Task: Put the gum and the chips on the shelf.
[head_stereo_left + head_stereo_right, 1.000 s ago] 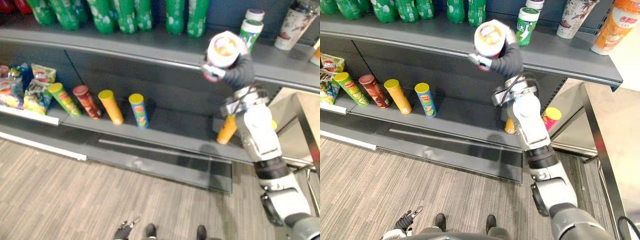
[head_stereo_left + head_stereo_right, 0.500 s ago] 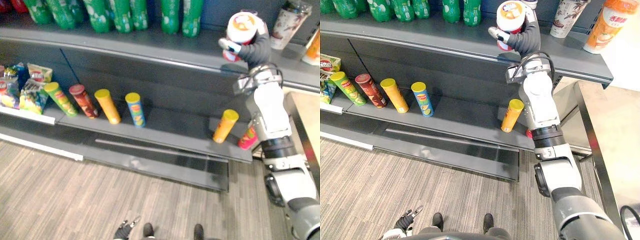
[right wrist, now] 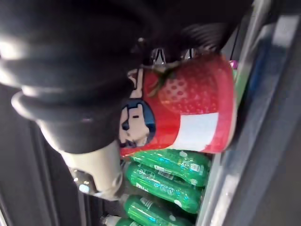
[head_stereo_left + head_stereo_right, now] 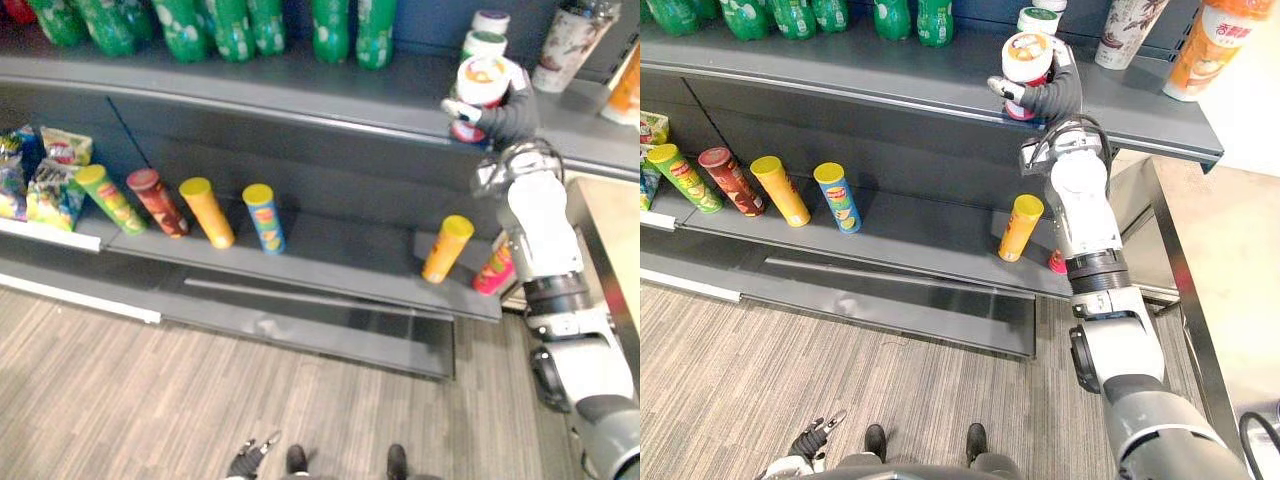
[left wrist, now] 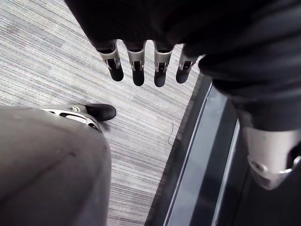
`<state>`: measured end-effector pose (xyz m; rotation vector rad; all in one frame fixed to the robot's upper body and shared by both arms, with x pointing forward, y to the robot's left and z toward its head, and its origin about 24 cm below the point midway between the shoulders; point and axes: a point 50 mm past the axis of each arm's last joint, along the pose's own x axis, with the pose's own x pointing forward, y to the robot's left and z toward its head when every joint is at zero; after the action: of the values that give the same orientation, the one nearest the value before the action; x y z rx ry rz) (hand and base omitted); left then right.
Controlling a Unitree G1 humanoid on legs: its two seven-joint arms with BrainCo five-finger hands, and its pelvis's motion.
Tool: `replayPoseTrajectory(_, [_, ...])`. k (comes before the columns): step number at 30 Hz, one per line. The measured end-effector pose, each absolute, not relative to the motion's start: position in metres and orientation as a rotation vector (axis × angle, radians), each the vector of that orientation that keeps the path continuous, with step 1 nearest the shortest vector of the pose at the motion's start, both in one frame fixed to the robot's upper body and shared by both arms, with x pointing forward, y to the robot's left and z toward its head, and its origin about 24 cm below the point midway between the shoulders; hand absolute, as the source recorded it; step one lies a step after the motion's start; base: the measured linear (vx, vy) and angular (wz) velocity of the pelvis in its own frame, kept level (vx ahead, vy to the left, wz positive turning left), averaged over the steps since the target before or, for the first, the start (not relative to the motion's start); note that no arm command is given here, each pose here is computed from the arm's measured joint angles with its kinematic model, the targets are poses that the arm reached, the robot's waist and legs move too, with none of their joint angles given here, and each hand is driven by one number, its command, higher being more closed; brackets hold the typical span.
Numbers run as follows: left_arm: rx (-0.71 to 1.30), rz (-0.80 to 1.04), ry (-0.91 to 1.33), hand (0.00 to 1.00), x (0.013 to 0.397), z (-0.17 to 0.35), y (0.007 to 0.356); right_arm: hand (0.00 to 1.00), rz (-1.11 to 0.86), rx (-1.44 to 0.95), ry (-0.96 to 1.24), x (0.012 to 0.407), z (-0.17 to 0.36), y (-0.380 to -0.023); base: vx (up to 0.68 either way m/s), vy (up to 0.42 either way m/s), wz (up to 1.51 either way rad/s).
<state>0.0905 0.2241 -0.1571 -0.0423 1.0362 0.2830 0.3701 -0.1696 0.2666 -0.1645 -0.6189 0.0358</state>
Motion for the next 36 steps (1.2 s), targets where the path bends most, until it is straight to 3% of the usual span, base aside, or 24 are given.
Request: replayPoseTrajectory(36, [-0.018,0.252,0.973,0.0,0.116,-0.15,0.223,1.0,-0.139,-0.141,-0.63,0.385,0.308,-0.204,0.0,0.001,0.03])
